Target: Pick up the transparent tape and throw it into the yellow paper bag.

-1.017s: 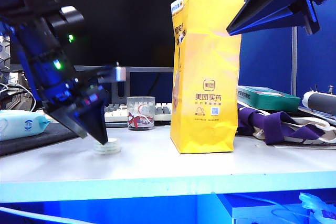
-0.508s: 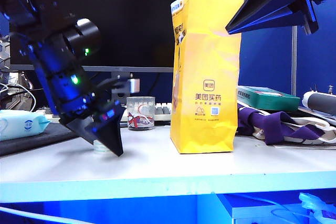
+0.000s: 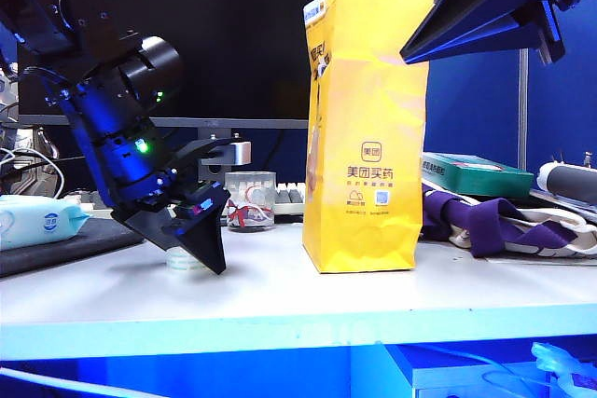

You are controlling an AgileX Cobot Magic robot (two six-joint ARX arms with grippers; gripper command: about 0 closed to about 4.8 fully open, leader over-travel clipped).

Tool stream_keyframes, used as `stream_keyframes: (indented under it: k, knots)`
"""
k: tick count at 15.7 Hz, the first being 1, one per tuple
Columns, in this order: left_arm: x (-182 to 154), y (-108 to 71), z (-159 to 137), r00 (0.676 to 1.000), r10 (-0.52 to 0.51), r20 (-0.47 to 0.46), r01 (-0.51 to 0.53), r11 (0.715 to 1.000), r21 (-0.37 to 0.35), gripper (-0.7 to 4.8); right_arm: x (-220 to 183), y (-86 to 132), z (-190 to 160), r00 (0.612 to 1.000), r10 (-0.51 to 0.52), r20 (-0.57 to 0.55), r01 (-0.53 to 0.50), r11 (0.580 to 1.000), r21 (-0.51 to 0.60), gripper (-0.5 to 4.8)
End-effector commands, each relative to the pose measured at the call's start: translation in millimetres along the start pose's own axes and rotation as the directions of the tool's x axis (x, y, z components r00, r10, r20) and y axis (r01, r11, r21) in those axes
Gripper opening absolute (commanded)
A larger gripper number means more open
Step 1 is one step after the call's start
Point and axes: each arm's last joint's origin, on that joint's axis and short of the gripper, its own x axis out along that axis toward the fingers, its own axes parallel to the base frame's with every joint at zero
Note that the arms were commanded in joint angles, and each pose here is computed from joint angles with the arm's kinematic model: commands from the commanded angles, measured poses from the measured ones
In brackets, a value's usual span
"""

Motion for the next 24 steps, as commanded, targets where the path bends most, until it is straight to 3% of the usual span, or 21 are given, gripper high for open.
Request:
stream_keyframes:
  k: [1,4,10,19,24]
  knots:
    - [3.1,0.2,-3.9,0.998,0.043,-0.046,-0.043,0.999,0.000,3.74,0.3,0.1,2.4,1.000,0.006,0.013,-0.005,1.000,-0.018,-0.01]
    - [2.9,0.6,-6.6,0.993,0.078,-0.088,-0.078,0.997,0.006,2.95,0.6,-0.1,2.8,1.000,0.006,0.015,-0.006,1.000,-0.021,-0.01]
    - [-4.8,4.8,6.1,0.991,0.094,-0.096,-0.093,0.996,0.017,2.74,2.7,-1.7,3.8,1.000,0.007,0.021,-0.006,1.000,-0.027,-0.01]
    - [-78.7,24.7,93.5,0.991,0.134,0.011,-0.134,0.990,0.032,2.74,2.7,-1.7,4.1,1.000,0.005,0.023,-0.004,0.999,-0.034,-0.01]
    - [-150.7,12.9,142.3,0.988,0.111,0.105,-0.120,0.989,0.082,2.74,2.6,-3.2,4.5,0.998,-0.045,0.031,0.047,0.996,-0.071,-0.01]
